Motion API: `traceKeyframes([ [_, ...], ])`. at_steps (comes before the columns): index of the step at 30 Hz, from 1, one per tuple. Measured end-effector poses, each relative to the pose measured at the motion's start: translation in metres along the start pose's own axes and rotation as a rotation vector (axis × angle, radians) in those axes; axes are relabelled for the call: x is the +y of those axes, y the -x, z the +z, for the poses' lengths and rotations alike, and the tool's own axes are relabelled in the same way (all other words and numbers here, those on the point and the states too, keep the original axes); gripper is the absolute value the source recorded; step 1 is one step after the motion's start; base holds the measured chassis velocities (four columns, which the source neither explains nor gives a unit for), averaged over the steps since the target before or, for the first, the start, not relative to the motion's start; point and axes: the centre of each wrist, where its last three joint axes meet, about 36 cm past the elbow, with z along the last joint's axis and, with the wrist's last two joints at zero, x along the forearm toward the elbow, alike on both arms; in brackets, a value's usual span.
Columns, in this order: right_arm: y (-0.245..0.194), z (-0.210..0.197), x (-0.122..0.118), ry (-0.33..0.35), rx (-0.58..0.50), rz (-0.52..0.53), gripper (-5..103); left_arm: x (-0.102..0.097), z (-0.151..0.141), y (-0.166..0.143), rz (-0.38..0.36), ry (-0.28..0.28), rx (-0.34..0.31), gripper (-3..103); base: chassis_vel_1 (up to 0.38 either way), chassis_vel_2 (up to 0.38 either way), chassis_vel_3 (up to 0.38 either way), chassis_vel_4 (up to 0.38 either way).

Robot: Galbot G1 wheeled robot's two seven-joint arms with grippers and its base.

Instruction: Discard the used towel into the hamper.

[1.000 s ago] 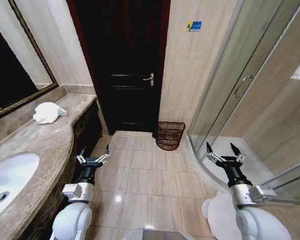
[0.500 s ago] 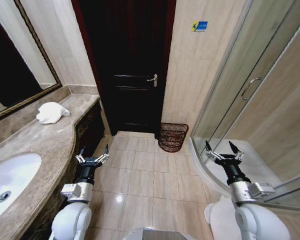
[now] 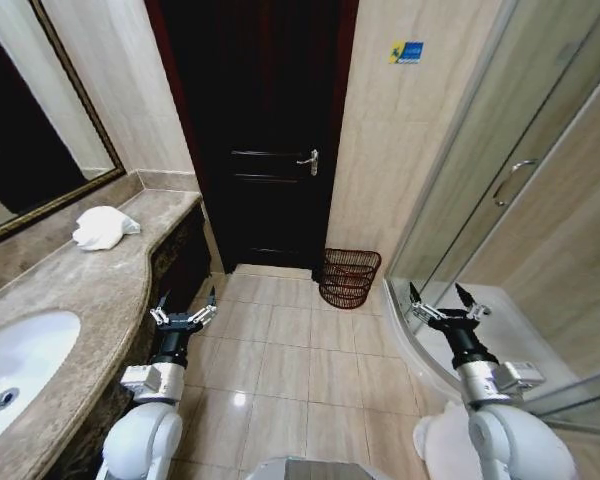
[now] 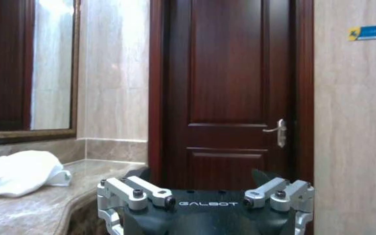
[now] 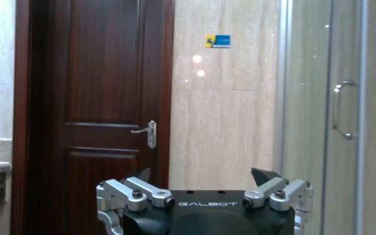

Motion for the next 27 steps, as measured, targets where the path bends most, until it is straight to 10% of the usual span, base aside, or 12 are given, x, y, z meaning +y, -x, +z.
traceKeyframes([
  [27, 0.0029, -0.0017, -0.0021, 0.014, -0.028, 0.045, 100, -0.0011, 0.0034, 0.0016, 0.01, 0.007, -0.006, 100, -0.023, 0.099, 0.096, -0.019],
])
